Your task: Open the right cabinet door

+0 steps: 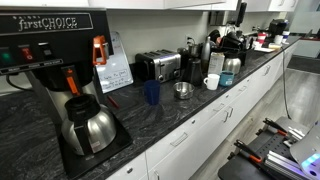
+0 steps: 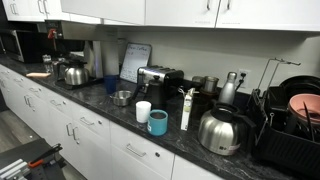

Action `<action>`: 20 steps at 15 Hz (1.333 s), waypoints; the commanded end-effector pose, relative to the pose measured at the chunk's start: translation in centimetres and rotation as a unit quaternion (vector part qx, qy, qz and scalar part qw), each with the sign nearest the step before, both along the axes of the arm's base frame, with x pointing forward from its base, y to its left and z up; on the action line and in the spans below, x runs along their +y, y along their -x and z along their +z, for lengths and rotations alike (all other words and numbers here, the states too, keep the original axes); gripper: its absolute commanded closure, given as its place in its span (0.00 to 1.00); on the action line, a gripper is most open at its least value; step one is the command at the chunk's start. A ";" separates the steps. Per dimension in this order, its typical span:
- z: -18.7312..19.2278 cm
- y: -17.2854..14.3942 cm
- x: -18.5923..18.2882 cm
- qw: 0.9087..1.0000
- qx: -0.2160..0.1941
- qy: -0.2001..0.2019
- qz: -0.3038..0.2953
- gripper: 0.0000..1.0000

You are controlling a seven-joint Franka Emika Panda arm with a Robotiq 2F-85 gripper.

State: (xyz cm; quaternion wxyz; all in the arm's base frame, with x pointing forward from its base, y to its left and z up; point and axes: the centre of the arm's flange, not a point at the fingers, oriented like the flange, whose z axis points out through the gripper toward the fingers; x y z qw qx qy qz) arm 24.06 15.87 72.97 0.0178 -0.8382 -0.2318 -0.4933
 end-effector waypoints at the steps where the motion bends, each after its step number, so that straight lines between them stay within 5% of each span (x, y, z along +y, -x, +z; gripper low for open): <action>1: 1.4 -1.2 -1.5 0.997 -0.027 0.047 -0.054 0.61; 10: 1.7 -0.4 -3.8 0.995 -0.014 0.020 -0.101 0.02; 20: 5.0 3.8 -8.9 0.988 -0.003 -0.069 -0.141 0.00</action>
